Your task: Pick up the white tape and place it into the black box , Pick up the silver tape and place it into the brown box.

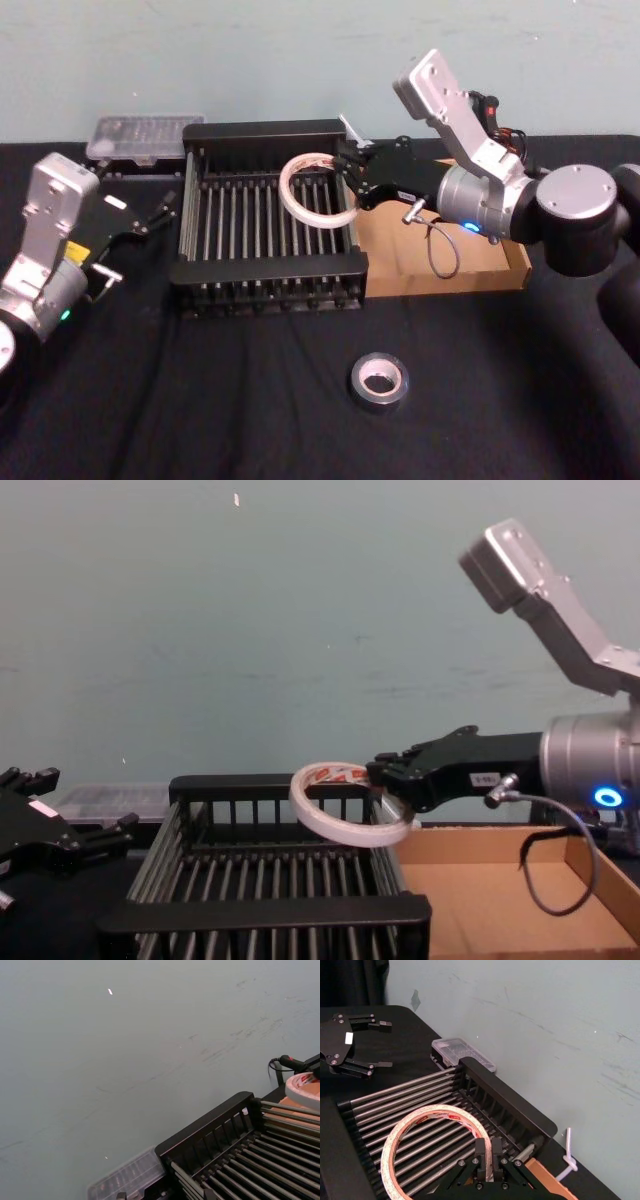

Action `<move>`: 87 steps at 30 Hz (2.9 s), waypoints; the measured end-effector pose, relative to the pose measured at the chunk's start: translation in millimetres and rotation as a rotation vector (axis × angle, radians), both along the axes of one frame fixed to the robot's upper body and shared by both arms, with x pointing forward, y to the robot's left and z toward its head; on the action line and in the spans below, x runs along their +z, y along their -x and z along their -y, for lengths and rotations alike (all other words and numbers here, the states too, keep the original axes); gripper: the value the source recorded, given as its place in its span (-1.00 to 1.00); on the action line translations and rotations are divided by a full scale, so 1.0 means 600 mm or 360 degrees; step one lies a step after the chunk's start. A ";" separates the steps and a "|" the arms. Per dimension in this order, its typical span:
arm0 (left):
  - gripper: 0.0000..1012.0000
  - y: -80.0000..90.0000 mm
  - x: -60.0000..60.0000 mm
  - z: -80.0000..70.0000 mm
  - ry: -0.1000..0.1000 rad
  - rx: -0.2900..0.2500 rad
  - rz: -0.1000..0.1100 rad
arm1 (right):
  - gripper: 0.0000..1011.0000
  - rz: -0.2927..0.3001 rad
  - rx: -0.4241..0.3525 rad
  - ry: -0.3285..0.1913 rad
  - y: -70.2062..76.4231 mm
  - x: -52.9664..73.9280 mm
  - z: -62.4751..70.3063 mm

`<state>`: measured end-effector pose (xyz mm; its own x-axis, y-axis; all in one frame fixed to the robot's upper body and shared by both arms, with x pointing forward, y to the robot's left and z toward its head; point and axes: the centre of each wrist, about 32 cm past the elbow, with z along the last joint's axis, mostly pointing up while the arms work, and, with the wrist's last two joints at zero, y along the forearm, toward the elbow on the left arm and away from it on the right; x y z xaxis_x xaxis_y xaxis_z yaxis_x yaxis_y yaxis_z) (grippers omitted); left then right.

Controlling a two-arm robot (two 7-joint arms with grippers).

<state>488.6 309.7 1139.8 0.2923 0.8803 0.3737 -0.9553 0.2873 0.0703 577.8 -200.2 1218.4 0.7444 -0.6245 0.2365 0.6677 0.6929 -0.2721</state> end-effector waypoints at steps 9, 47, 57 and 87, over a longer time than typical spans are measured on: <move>0.98 0.000 0.000 0.000 0.0000 0.0000 0.0000 | -0.85 -0.0001 0.0014 -0.0002 -0.009 -0.002 -0.012; 0.98 0.000 0.000 0.000 0.0000 0.0000 0.0000 | 0.98 0.0004 0.0012 -0.0005 -0.004 0.002 -0.007; 0.98 0.000 0.000 0.000 0.0000 0.0000 0.0000 | 0.98 0.0035 -0.0009 -0.0038 0.027 0.023 0.026; 0.98 0.000 0.000 0.000 0.0000 0.0000 0.0000 | 0.98 -0.0247 0.0081 0.0049 0.179 0.001 0.138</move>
<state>488.6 309.7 1139.8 0.2923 0.8803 0.3737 -0.9552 0.2873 0.0702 470.2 -283.2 1218.7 0.8038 -0.5795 0.1343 0.5804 0.7144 -0.3908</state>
